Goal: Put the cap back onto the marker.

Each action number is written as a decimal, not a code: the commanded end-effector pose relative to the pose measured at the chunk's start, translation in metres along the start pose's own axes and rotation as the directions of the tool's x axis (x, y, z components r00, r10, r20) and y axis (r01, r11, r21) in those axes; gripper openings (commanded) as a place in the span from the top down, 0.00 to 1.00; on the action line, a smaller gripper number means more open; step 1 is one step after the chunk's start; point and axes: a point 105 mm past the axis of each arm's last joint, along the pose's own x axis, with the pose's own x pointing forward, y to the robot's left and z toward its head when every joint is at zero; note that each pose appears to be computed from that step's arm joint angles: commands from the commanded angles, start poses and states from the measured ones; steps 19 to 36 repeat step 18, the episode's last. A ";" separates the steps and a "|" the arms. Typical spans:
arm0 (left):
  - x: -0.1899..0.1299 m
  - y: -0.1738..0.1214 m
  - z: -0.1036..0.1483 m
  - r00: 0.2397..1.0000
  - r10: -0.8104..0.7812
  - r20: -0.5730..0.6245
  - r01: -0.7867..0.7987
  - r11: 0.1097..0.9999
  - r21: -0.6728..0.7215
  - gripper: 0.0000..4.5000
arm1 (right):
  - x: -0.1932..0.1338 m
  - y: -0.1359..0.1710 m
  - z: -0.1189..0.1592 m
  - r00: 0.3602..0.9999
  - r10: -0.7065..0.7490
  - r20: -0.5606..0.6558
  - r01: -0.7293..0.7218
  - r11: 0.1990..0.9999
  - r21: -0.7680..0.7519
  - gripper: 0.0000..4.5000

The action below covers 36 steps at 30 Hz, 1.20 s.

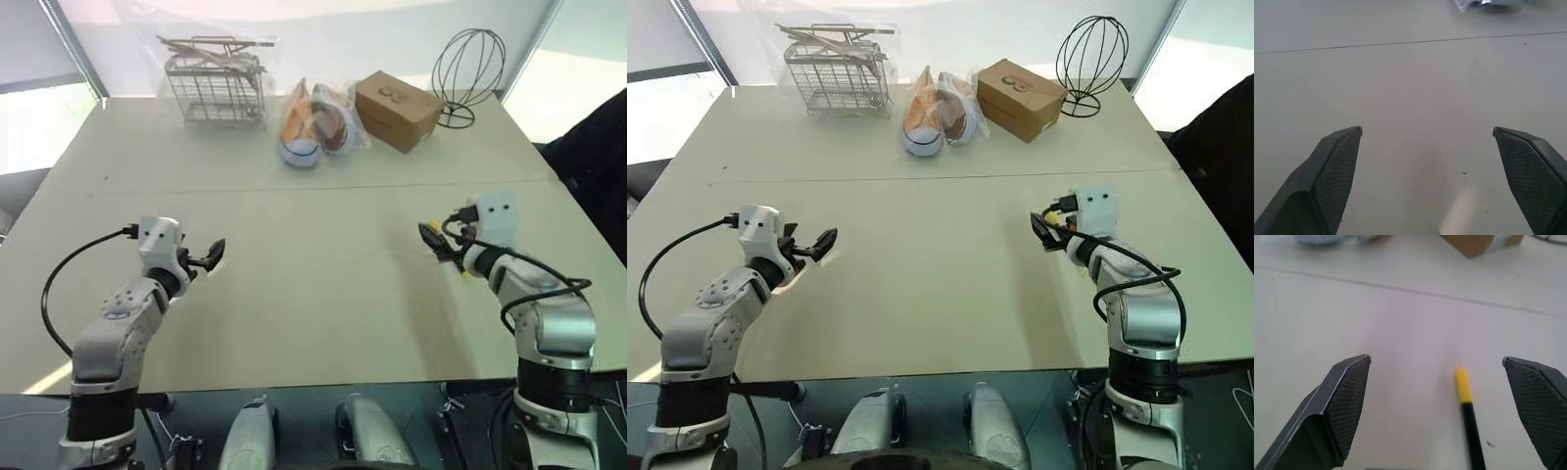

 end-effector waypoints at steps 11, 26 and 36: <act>-0.015 0.001 -0.002 0.994 0.060 0.092 -0.062 0.998 0.025 0.00 | -0.003 0.064 -0.014 0.967 0.061 0.248 -0.047 0.997 -0.062 0.01; -0.022 0.007 -0.022 0.994 0.102 0.040 -0.104 0.993 0.051 0.00 | -0.002 0.054 -0.041 0.975 -0.022 0.223 0.033 0.999 -0.043 0.01; -0.022 0.007 -0.022 0.994 0.102 0.040 -0.104 0.993 0.051 0.00 | -0.002 0.054 -0.041 0.975 -0.022 0.223 0.033 0.999 -0.043 0.01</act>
